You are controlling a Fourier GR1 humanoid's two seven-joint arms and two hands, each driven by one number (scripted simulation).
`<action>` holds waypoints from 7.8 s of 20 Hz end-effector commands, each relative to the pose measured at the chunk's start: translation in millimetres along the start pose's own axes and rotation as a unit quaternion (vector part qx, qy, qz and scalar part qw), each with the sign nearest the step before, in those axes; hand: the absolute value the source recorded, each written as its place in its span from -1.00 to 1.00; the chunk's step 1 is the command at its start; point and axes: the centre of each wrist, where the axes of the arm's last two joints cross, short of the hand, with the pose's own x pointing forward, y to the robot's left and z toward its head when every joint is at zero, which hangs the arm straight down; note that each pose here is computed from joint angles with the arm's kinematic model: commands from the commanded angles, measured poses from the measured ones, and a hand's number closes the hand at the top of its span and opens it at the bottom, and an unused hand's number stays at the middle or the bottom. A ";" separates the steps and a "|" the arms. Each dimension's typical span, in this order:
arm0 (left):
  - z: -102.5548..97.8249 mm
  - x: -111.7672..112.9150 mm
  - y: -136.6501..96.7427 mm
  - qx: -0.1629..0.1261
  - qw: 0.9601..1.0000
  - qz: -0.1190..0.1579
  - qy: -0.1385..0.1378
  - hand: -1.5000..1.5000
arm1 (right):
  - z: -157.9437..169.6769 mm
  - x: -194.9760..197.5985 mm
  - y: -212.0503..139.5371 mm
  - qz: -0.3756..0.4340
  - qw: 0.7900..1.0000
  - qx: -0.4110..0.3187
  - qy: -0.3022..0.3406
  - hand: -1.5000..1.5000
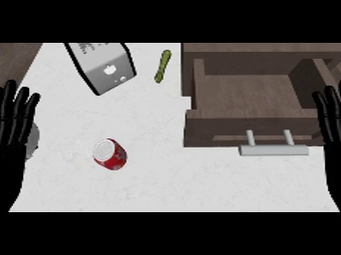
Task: Pick up the can, place it into the drawer and close the drawer
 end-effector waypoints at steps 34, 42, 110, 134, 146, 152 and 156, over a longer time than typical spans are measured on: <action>3.7 11.8 88.7 -0.181 0.951 0.152 0.198 -1.00 | 77.6 -2.3 -96.6 0.031 0.981 -0.099 0.164 -1.00; 13.4 -7.3 76.5 -0.168 0.937 0.200 0.231 -1.00 | 95.7 26.8 -120.6 0.030 0.981 -0.101 0.163 -1.00; 53.5 -263.0 -8.1 -0.090 0.915 0.214 0.329 1.00 | 120.4 49.4 -154.2 0.019 0.982 -0.093 0.163 -1.00; -2.7 -205.8 -40.1 0.064 0.946 0.231 0.218 1.00 | 141.2 57.1 -132.5 0.007 0.980 -0.104 0.172 -1.00; -75.3 -103.3 -64.9 0.036 0.964 0.199 0.171 1.00 | 129.2 71.0 -126.6 0.013 0.981 -0.104 0.162 -1.00; -106.4 -75.9 -84.0 0.025 0.970 0.175 0.167 1.00 | 134.0 64.5 -123.8 0.012 0.981 -0.106 0.165 -1.00; -141.5 -63.7 -109.4 0.035 0.973 0.167 0.156 1.00 | 135.3 65.8 -119.1 0.004 0.982 -0.100 0.163 -1.00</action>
